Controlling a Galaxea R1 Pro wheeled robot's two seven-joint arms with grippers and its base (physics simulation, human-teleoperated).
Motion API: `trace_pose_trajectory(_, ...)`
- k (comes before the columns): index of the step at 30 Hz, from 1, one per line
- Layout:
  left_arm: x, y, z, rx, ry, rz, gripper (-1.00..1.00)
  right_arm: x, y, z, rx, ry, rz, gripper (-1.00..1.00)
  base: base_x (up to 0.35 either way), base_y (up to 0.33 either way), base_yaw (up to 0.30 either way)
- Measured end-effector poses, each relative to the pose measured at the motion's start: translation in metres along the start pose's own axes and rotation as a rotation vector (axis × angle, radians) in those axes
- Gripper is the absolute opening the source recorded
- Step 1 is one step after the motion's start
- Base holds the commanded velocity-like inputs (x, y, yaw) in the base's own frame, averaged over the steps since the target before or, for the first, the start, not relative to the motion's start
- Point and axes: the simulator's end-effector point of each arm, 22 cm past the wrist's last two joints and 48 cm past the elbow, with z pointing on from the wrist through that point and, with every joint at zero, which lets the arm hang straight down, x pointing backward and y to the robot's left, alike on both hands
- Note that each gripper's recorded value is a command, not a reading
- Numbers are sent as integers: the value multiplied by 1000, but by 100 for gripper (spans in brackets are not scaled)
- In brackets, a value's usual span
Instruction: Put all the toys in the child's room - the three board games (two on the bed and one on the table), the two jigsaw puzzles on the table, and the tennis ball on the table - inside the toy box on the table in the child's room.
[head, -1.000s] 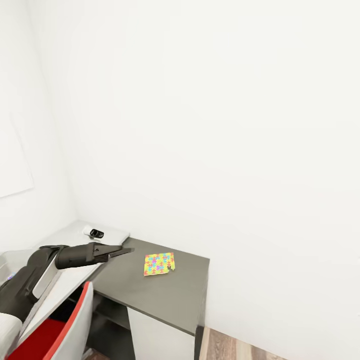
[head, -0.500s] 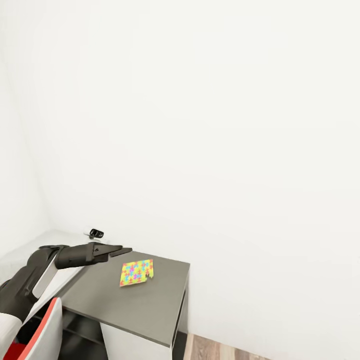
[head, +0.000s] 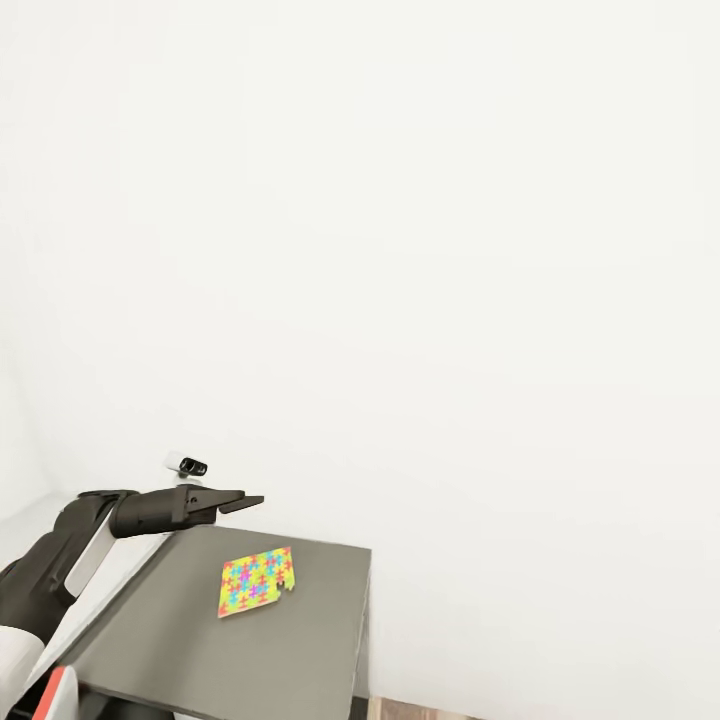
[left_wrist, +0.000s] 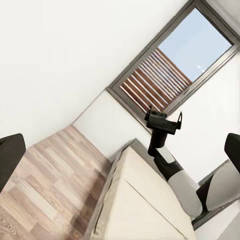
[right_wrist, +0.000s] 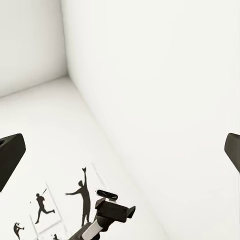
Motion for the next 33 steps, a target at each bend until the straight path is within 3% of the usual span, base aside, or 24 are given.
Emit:
trace_pose_trajectory(8,-1,-2,0,0,0,4,100,0,0,0,-1,-1,0,100,106,171,-54)
trace_pose_trajectory(33,3,8,-1,-3,0,-18,100,1,-7,1,20,10,19,100,11,17,-58)
